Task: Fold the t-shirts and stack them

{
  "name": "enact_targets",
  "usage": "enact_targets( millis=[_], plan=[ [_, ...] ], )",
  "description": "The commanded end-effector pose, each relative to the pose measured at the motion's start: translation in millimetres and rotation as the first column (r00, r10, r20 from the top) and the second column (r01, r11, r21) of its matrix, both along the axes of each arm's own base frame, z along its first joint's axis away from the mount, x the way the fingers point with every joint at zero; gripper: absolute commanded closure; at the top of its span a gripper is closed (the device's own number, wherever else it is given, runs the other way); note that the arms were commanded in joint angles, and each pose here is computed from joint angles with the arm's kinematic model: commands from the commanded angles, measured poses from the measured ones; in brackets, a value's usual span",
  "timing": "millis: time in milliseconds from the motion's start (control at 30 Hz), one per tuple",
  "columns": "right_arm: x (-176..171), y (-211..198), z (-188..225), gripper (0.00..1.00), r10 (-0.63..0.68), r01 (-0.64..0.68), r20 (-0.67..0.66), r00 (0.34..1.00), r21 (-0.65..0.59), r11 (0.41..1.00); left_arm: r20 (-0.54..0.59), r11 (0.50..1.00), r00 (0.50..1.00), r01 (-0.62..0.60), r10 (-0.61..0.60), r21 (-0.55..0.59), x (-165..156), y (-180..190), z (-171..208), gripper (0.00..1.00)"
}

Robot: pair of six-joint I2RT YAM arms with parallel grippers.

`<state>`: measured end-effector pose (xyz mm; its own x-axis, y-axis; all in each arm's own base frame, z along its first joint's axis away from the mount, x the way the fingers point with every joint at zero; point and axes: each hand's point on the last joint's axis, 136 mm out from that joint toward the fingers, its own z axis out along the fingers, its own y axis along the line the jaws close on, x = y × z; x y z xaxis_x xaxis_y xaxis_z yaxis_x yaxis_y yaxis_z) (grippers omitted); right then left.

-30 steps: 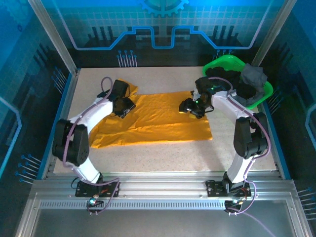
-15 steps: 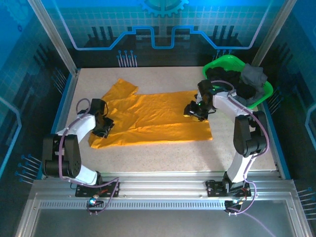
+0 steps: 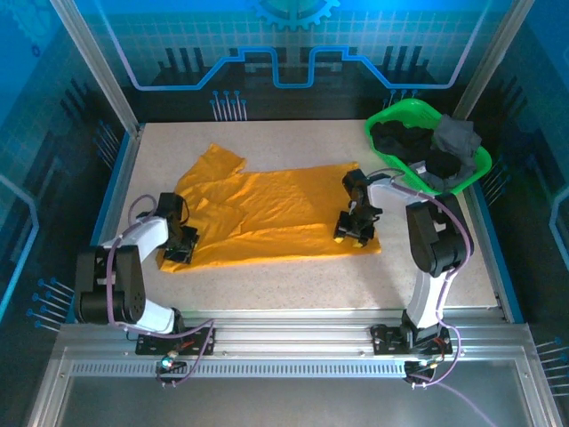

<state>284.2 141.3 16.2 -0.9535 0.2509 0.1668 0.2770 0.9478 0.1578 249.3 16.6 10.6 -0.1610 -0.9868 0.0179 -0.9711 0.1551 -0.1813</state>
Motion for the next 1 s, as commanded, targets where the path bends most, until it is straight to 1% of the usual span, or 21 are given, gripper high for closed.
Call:
enact_targets(
  millis=[0, 167, 233, 333, 400, 467, 500, 567, 600, 633, 667, 733, 833, 967],
  plan=[
    [-31.3, -3.1, -7.9, 0.55, -0.007, 0.001, -0.088, 0.996, -0.067, 0.998, -0.189, 0.998, 0.980, -0.066, 0.065, 0.000, -57.7, 7.3, -21.0, 0.61],
    [-56.9, 9.6, -3.7, 0.53, 0.005, -0.012, -0.116, 0.993, -0.060, 0.998, -0.202, 0.996, 0.976, -0.088, 0.084, -0.010, -69.7, 12.7, -20.0, 0.61],
    [-61.6, 16.5, -0.2, 0.52, 0.009, -0.014, -0.115, 0.993, -0.043, 0.999, -0.207, 0.995, 0.973, -0.103, 0.099, -0.005, -74.5, 15.6, -17.5, 0.61],
    [-55.3, 23.2, 12.7, 0.51, 0.002, -0.004, -0.083, 0.997, -0.021, 1.000, -0.186, 0.992, 0.975, -0.117, 0.125, 0.052, -71.4, 27.3, -1.4, 0.61],
    [-38.5, 26.1, 28.6, 0.48, 0.006, -0.006, -0.014, 1.000, -0.004, 1.000, -0.129, 0.988, 0.982, -0.127, 0.137, 0.084, -54.6, 34.5, 16.8, 0.60],
    [-12.8, 26.5, 46.8, 0.44, 0.007, -0.009, 0.085, 0.996, 0.019, 1.000, -0.054, 0.986, 0.991, -0.112, 0.120, 0.126, -24.4, 39.6, 39.2, 0.58],
    [3.6, 26.9, 55.9, 0.42, 0.008, -0.014, 0.142, 0.990, 0.043, 0.999, -0.015, 0.985, 0.996, -0.082, 0.086, 0.154, -3.6, 40.5, 51.4, 0.56],
    [36.1, 33.2, 71.5, 0.40, 0.005, -0.036, 0.234, 0.972, 0.124, 0.992, 0.055, 0.981, 0.998, 0.012, -0.023, 0.195, 45.9, 37.2, 71.2, 0.52],
    [52.4, 35.9, 78.5, 0.40, 0.008, -0.053, 0.272, 0.962, 0.159, 0.986, 0.097, 0.974, 0.990, 0.077, -0.100, 0.214, 76.1, 32.6, 79.5, 0.49],
    [68.2, 37.4, 84.1, 0.39, 0.015, -0.072, 0.304, 0.953, 0.179, 0.981, 0.138, 0.964, 0.976, 0.136, -0.171, 0.230, 106.5, 27.1, 88.4, 0.48],
    [81.6, 37.7, 88.7, 0.40, 0.023, -0.090, 0.333, 0.942, 0.187, 0.978, 0.160, 0.953, 0.962, 0.180, -0.222, 0.242, 129.4, 23.1, 91.8, 0.48],
    [109.2, 38.5, 100.5, 0.40, 0.041, -0.127, 0.395, 0.918, 0.195, 0.973, 0.205, 0.933, 0.932, 0.238, -0.297, 0.270, 176.4, 20.3, 99.4, 0.47],
    [137.2, 40.2, 112.9, 0.40, 0.037, -0.145, 0.428, 0.903, 0.221, 0.964, 0.269, 0.907, 0.892, 0.270, -0.362, 0.323, 233.9, 26.2, 104.4, 0.48],
    [154.6, 41.6, 119.6, 0.40, 0.029, -0.141, 0.437, 0.899, 0.226, 0.964, 0.351, 0.891, 0.842, 0.285, -0.409, 0.354, 297.4, 33.2, 98.1, 0.50]
  ],
)
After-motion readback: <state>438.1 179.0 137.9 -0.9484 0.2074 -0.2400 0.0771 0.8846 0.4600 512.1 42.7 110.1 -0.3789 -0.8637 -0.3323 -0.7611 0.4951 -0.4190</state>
